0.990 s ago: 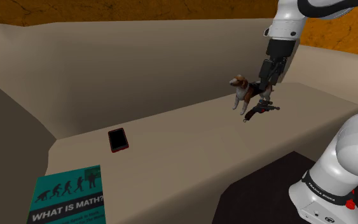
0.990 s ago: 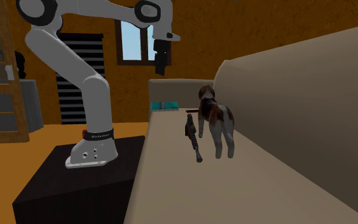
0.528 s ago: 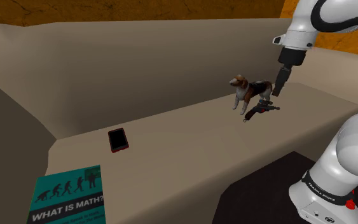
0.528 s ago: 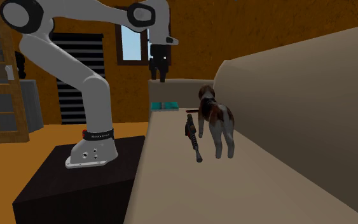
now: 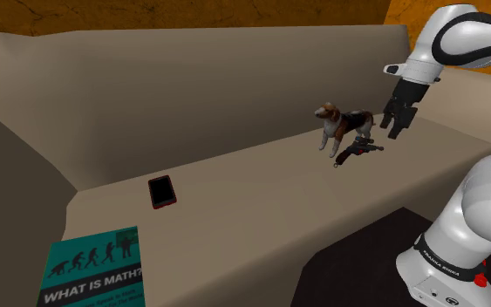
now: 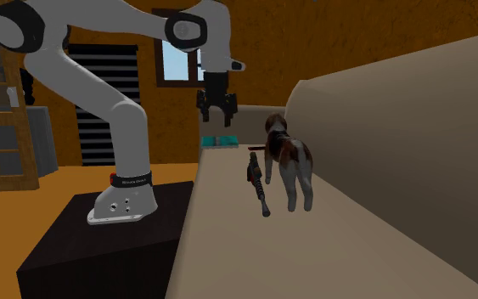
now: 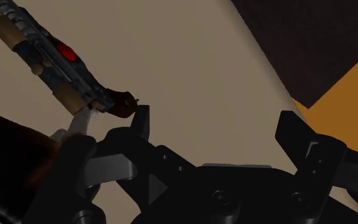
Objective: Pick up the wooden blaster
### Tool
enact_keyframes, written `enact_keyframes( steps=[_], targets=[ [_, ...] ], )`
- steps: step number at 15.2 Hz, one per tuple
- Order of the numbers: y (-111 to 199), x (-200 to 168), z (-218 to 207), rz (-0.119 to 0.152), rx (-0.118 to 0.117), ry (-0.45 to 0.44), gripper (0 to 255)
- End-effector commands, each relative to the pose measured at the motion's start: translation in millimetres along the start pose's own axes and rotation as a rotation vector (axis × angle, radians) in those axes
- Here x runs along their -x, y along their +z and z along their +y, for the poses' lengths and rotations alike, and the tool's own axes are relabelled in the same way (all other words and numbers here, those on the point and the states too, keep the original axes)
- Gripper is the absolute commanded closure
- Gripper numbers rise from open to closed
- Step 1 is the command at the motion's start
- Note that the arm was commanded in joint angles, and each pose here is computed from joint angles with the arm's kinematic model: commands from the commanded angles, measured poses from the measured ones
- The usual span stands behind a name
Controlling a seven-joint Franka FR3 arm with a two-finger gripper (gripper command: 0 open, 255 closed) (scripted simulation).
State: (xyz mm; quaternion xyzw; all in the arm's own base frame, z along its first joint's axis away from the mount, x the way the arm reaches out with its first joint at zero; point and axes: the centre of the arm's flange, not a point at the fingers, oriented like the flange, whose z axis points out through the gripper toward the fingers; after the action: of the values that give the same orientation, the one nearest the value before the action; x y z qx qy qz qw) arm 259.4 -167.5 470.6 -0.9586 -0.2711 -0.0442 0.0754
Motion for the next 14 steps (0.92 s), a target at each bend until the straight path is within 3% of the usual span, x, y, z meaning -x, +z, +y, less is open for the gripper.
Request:
enact_keyframes(
  steps=[1,8,14],
  targets=[
    [11,14,21,0.020,-0.006,-0.101,0],
    [49,41,109,0.088,-0.030,-0.417,0],
    [84,38,187,0.147,-0.050,-0.689,0]
  ],
)
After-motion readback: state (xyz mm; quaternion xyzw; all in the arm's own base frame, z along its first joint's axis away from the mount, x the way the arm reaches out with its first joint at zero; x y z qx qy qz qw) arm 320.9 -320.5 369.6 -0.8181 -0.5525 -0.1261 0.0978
